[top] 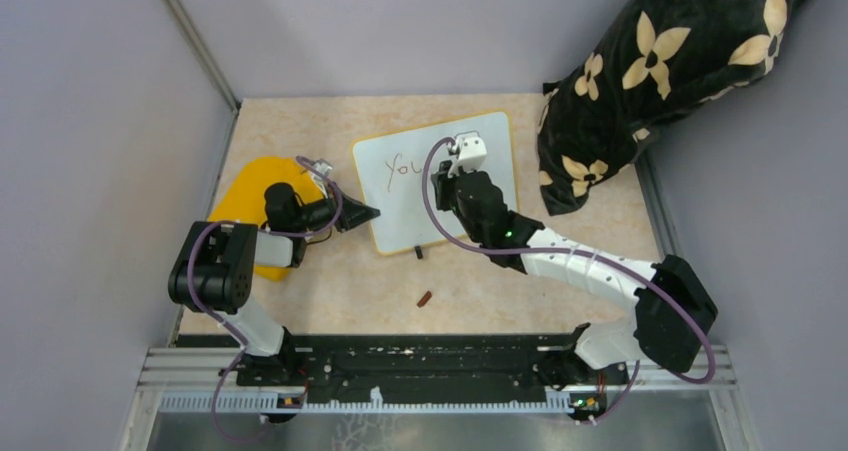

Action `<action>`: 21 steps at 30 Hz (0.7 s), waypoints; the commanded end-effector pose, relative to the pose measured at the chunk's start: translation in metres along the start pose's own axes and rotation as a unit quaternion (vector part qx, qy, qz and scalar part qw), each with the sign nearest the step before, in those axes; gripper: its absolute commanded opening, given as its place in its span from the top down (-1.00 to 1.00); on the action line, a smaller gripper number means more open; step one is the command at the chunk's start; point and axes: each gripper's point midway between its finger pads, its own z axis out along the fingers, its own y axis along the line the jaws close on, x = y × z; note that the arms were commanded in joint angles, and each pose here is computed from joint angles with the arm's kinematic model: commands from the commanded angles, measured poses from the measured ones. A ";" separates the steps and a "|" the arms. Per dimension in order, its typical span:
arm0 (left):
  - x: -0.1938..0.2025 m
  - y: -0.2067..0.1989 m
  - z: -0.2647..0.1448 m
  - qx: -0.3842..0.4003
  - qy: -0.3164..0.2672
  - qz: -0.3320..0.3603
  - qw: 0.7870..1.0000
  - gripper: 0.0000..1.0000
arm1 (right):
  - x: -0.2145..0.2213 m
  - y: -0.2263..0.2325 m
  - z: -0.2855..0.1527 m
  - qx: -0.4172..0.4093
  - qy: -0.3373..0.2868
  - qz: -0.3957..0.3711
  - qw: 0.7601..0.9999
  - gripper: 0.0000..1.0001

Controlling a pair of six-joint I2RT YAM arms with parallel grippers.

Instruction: Write a sentence on the whiteboard

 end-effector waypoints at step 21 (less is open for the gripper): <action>0.003 0.003 0.003 -0.009 0.008 0.008 1.000 1.00 | -0.052 0.001 0.003 0.007 -0.053 0.014 0.998 1.00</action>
